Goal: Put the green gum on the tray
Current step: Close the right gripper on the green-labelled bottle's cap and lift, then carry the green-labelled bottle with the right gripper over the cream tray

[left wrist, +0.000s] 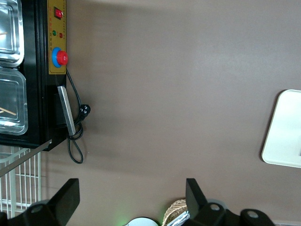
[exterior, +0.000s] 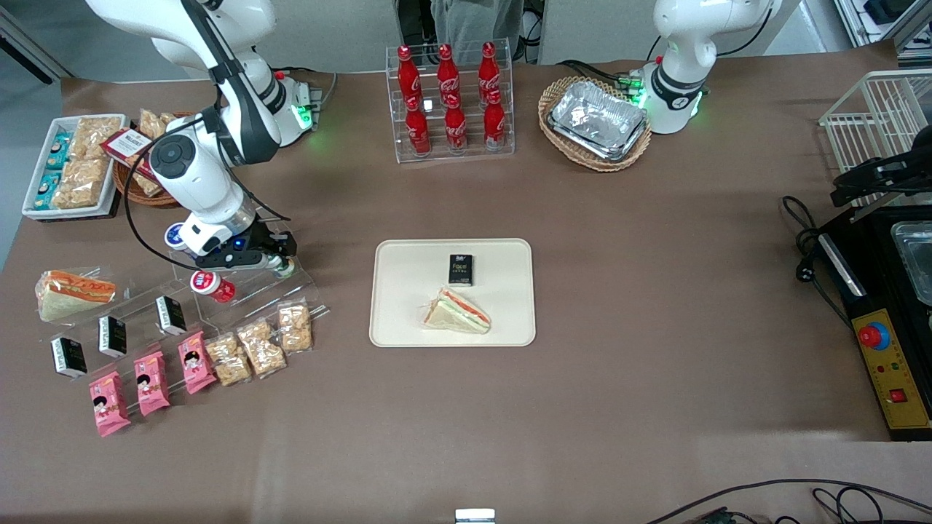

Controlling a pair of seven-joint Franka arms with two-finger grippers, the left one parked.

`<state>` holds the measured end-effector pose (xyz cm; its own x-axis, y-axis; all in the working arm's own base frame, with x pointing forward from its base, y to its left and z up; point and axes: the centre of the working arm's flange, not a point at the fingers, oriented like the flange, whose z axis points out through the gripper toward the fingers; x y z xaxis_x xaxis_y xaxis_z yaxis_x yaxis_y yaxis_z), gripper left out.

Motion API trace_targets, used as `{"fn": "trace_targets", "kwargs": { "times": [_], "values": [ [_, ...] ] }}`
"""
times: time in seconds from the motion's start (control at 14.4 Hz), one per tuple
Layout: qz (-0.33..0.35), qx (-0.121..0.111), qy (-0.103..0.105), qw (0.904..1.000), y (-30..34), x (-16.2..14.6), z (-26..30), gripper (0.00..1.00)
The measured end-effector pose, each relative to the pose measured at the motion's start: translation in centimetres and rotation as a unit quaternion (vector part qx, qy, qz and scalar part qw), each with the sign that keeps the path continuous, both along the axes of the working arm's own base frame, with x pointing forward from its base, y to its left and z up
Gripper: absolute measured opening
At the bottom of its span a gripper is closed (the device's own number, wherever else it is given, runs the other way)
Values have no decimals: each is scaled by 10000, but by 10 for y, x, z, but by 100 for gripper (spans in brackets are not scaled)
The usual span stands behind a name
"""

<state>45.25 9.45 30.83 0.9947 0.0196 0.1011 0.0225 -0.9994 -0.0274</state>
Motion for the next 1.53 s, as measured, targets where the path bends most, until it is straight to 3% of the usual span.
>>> {"fn": "trace_targets", "kwargs": {
  "times": [0.28, 0.63, 0.9, 1.18, 1.53],
  "values": [
    [6, 98, -222, 9997, 2, 6, 38, 56],
    [76, 92, 27, 9999, 24, 11, 150, 56],
    [-288, 19, 134, 9995, 97, 6, 205, 56],
    [-514, 33, 215, 9984, 179, -2, 163, 56],
    [-631, 148, 170, 9978, 235, 14, 52, 56]
  ]
}}
